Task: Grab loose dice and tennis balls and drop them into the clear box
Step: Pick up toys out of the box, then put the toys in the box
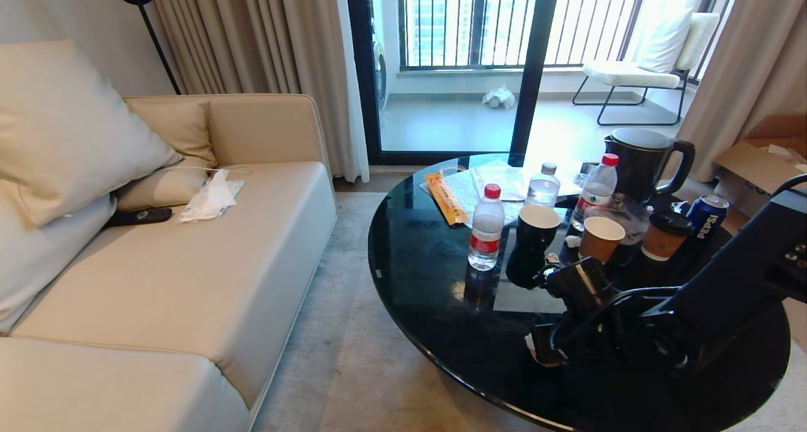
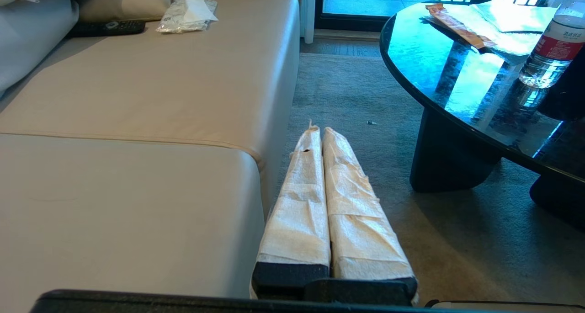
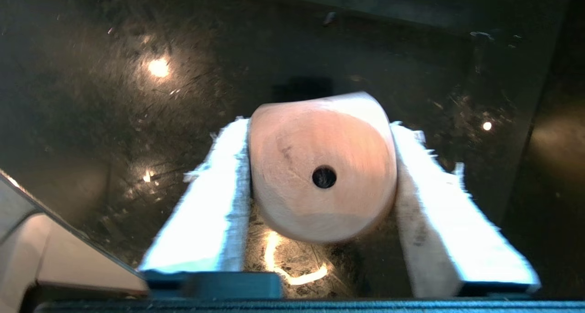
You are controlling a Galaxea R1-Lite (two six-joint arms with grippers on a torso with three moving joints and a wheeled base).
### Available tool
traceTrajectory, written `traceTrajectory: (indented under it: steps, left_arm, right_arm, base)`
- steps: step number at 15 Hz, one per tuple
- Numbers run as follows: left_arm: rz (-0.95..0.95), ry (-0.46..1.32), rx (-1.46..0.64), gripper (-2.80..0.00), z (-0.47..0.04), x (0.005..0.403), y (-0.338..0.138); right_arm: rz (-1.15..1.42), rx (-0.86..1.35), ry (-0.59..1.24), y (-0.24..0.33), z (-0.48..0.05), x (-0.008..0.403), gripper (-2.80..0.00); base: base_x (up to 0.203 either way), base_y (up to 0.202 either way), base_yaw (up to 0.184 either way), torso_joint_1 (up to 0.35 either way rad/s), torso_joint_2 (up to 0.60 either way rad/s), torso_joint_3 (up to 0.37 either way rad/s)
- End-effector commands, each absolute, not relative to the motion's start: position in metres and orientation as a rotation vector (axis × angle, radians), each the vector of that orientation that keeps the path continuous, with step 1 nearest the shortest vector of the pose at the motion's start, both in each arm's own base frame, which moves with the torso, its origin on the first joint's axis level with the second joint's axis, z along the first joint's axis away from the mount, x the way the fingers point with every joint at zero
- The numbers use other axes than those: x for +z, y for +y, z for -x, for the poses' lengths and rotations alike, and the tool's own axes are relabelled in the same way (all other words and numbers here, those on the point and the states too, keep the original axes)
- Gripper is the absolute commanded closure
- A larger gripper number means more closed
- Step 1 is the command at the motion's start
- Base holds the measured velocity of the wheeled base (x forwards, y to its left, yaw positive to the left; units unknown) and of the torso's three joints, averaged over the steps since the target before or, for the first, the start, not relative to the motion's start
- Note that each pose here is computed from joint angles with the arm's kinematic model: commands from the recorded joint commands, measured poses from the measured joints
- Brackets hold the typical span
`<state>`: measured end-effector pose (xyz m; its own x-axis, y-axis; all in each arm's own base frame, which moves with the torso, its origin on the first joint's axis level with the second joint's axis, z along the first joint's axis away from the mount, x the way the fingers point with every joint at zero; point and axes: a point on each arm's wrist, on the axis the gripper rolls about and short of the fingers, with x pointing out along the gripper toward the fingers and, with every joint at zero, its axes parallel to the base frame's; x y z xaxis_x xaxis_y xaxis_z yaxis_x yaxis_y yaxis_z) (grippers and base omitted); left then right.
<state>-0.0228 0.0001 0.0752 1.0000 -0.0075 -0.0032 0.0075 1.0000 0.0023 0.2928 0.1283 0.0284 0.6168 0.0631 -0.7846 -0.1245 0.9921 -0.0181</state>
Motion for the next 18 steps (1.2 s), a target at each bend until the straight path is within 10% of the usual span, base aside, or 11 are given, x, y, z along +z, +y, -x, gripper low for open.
traceTrajectory:
  steps: [1, 10, 18]
  left_arm:
    - [-0.003, 0.003, -0.008, 0.00, 0.023, 0.075, 0.000]
    - [-0.003, 0.003, -0.008, 0.00, 0.023, 0.075, 0.000]
    - [-0.002, 0.003, -0.008, 0.00, 0.023, 0.075, 0.000]
  right_arm:
    - [0.096, 0.111, 0.903, 0.128, -0.294, 0.026, 0.00]
    - [0.008, 0.044, 0.683, 0.099, -0.270, 0.108, 0.00]
    - [-0.153, -0.052, 0.290, 0.014, -0.103, 0.209, 0.00]
  base:
    - [0.000, 0.000, 0.000, 0.000, 0.00, 0.000]
    - [0.000, 0.000, 0.000, 0.000, 0.00, 0.000]
    - [0.000, 0.000, 0.000, 0.000, 0.00, 0.000]
